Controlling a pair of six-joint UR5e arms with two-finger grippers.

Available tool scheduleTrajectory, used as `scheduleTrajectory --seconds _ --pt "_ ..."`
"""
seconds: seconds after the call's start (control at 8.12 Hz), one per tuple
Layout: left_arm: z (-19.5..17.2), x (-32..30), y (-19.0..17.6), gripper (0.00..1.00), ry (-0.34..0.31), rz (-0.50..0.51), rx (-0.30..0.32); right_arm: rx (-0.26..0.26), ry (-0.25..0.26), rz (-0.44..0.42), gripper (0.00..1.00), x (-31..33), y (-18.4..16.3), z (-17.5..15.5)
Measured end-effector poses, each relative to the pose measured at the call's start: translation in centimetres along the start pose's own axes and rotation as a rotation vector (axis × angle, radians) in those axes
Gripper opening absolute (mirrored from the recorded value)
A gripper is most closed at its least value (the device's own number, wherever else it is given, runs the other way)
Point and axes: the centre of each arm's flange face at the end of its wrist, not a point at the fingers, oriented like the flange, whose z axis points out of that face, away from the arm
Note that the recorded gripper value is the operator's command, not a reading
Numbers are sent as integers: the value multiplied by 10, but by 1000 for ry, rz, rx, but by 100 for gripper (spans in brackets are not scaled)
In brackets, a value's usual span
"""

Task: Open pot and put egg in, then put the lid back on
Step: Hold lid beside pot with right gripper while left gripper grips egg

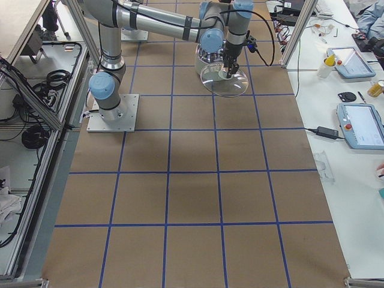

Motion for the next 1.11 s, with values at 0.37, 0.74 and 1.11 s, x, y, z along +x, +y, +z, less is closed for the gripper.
scheduleTrajectory --seconds 0.37,0.74,1.11 --pt "6 0 -2 52 4 -6 -8 1 -5 4 1 -1 0 0" --pt "10 -1 -5 8 0 -8 7 0 -1 1 1 0 0 0" --pt "9 -2 -5 0 -1 -9 4 0 -2 0 1 0 0 1"
